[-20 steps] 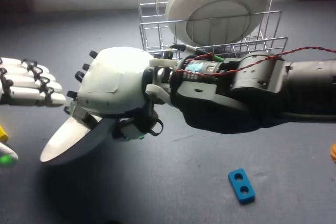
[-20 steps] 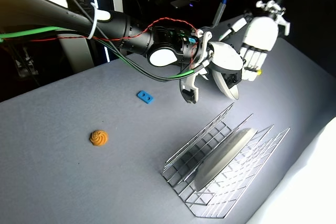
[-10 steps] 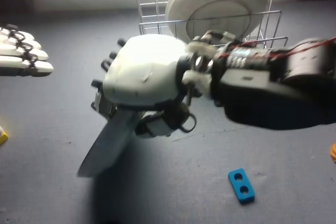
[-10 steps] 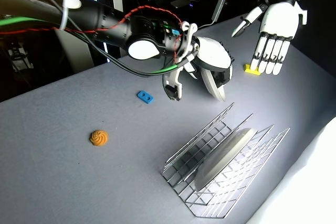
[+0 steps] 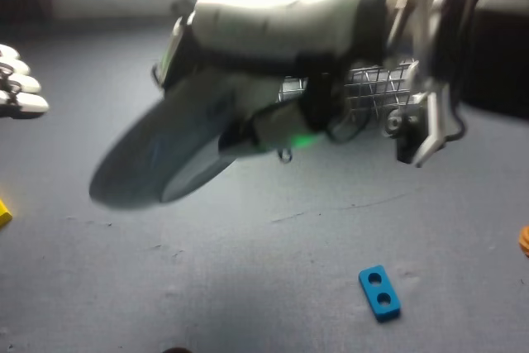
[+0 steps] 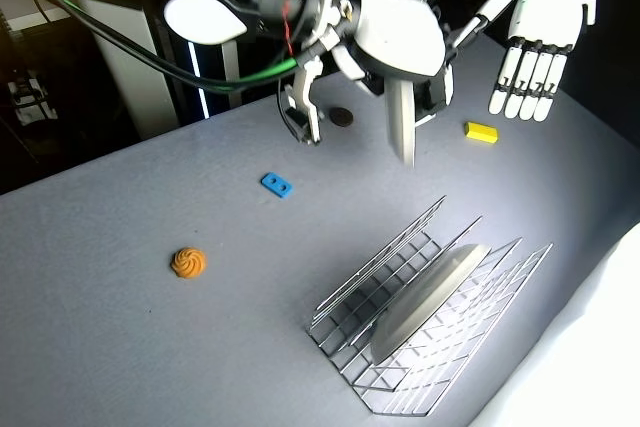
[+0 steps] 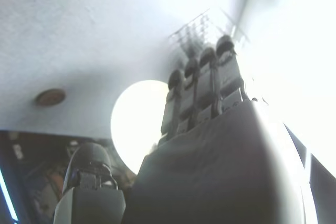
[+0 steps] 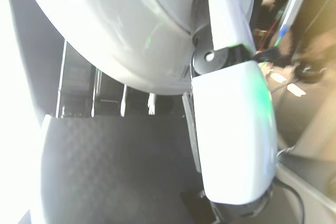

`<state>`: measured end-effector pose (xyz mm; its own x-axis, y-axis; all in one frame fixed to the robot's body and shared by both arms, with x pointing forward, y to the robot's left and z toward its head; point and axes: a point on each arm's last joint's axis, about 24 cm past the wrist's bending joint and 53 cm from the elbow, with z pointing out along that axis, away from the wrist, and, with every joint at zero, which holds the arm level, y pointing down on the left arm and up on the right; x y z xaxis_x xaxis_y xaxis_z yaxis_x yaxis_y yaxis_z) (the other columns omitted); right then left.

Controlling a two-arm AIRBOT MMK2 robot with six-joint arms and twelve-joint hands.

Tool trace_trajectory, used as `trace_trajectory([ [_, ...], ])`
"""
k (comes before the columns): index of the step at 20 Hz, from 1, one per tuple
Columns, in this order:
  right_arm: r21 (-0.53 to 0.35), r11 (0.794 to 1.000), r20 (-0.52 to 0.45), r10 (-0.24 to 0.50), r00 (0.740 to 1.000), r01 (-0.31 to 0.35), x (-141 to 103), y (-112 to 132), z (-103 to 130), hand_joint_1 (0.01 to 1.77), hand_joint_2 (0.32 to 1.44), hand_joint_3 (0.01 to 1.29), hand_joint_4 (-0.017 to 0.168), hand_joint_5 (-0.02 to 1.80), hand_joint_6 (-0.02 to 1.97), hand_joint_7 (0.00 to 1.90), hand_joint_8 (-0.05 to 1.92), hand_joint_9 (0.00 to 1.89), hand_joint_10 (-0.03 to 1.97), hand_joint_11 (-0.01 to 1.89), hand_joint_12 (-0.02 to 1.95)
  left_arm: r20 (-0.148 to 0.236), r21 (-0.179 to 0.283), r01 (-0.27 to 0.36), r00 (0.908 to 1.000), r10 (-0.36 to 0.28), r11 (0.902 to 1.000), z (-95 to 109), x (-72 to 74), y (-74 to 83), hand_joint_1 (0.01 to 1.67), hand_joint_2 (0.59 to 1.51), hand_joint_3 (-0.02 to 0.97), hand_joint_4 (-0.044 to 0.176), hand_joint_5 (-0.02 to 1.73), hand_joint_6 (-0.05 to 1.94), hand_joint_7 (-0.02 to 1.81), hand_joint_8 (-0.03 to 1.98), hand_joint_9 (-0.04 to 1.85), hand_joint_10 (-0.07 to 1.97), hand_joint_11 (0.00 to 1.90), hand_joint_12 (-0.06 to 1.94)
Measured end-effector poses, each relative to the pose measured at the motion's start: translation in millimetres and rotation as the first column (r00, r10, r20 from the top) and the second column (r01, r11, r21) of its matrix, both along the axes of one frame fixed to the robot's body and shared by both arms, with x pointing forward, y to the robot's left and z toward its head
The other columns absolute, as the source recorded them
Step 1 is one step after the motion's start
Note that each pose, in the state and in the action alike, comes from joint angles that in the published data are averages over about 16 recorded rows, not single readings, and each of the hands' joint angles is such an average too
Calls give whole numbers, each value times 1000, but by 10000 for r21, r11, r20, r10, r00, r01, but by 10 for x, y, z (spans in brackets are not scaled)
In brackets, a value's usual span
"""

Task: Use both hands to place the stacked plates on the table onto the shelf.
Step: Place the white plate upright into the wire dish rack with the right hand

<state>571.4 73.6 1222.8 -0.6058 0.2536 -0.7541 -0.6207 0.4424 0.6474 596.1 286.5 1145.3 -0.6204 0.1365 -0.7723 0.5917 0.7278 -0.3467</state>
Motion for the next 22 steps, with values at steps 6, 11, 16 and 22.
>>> trace_trajectory([
  [6,1043,9907,-1013,-773,9918,879,191,-251,293,1203,1027,16,4,931,989,1047,938,1236,217,895,1181,-22,63,51,10000,-51,10000,16,-20,20,14,1104,18,6,82,7,50,15,21,6,21,9],
  [11,1597,9722,-1706,-1438,9748,1713,443,-472,385,1204,1027,16,-3,923,982,1052,945,1246,217,911,1182,56,52,82,10000,-82,10000,14,31,12,13,1106,19,5,76,7,49,15,20,6,20,9],
  [16,1923,9484,-2305,-2060,9510,2520,704,-696,392,1204,1027,16,-6,912,989,1052,953,1244,218,911,1188,184,20,268,9995,-268,9996,19,76,-39,13,1103,19,6,71,6,47,15,19,6,20,9],
  [22,2051,9244,-2594,-2656,9285,3217,943,-927,374,1205,1027,16,-8,907,998,1050,952,1241,222,899,1187,311,-24,493,9983,-492,9988,44,84,-103,13,1100,19,6,76,6,44,15,21,5,21,9],
])
